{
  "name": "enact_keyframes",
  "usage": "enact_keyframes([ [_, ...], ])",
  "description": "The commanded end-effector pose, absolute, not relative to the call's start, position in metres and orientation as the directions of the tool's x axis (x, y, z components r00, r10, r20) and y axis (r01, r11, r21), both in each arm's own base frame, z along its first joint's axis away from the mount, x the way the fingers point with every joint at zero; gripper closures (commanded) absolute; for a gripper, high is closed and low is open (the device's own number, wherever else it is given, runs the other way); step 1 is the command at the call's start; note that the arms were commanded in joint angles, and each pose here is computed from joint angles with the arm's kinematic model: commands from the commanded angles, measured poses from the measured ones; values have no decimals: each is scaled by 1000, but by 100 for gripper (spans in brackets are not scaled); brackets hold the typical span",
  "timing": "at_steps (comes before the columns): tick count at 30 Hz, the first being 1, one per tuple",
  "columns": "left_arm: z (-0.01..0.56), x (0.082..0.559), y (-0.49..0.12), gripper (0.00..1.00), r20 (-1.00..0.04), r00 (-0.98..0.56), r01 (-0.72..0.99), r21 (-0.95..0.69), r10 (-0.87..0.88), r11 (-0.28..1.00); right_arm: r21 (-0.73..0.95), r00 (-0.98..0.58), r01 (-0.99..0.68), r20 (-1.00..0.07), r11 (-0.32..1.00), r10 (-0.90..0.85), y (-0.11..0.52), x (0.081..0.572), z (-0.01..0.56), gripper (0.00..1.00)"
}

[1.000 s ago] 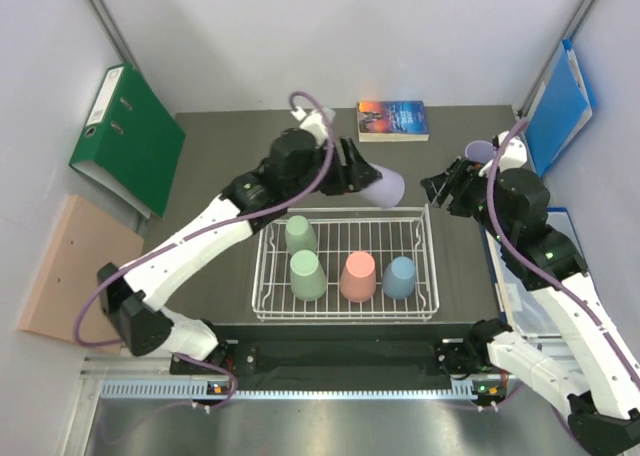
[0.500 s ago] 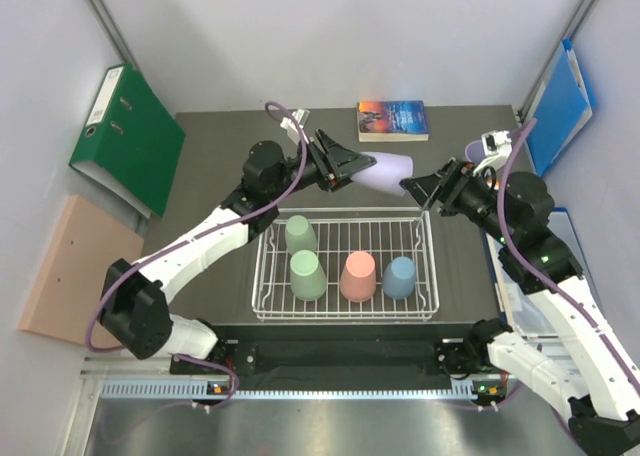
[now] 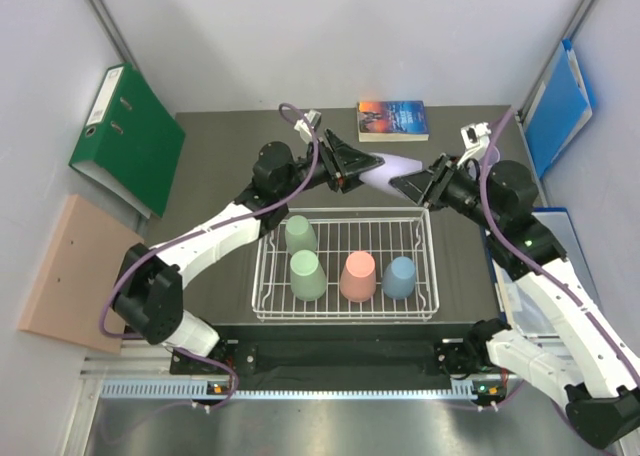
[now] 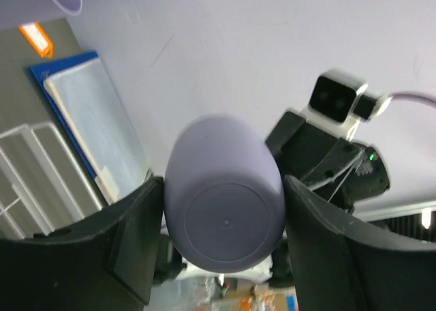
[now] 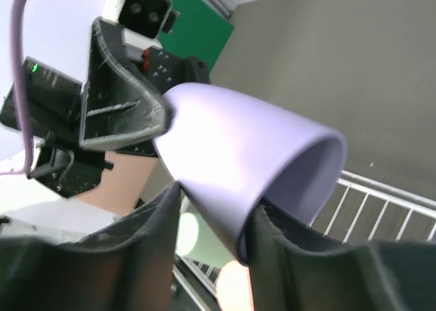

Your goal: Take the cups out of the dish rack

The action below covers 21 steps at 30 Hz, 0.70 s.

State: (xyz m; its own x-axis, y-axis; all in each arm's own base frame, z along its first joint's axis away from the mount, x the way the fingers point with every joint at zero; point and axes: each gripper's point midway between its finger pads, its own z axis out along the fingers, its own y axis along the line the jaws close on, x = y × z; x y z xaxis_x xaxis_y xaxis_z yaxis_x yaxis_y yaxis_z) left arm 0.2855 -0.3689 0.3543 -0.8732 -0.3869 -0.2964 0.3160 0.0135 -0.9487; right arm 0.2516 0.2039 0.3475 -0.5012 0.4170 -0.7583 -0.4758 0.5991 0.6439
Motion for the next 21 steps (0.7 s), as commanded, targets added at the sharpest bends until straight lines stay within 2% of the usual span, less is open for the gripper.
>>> enact_keyframes([
  [1,381,269,-374,100,-347,-874,392,-917,-339,-72,627,-443,-526,-779,575,444,208,256,369,78],
  [2,381,269,-374,100,-354,-873,397,-915,-335,-67,627,-444,-522,-778,578,444,207,256,368,91],
  [3,377,271,-376,95,-355,-875,392,-918,-329,-51,623,-437,-520,-782,585,444,206,257,369,97],
  [5,372,277,-376,45,-382,-866,401,-916,-322,6,596,-414,-479,-801,645,433,195,261,371,100],
  [6,373,282,-373,28,-396,-857,408,-912,-330,36,576,-383,-436,-814,691,437,185,268,373,100],
  [7,351,290,-369,19,-407,-857,377,-914,-317,152,559,-368,-417,-825,717,430,179,270,375,100],
  [8,364,308,-359,3,-445,-814,394,-895,-374,207,523,-347,-402,-847,752,404,172,271,382,100],
  [10,359,326,-342,1,-506,-767,397,-857,-393,330,483,-305,-314,-867,817,395,152,280,387,100],
  [12,346,349,-315,1,-503,-739,288,-837,-447,465,416,-280,-171,-889,893,361,126,294,390,100],
  [15,327,365,-283,1,-510,-689,146,-794,-514,591,292,-347,65,-890,954,296,97,320,375,100],
  [18,303,360,-272,1,-458,-701,32,-786,-547,617,173,-466,256,-840,951,278,83,352,350,100],
  [21,279,350,-265,1,-405,-726,-51,-774,-556,631,163,-525,308,-792,937,311,91,386,338,100],
])
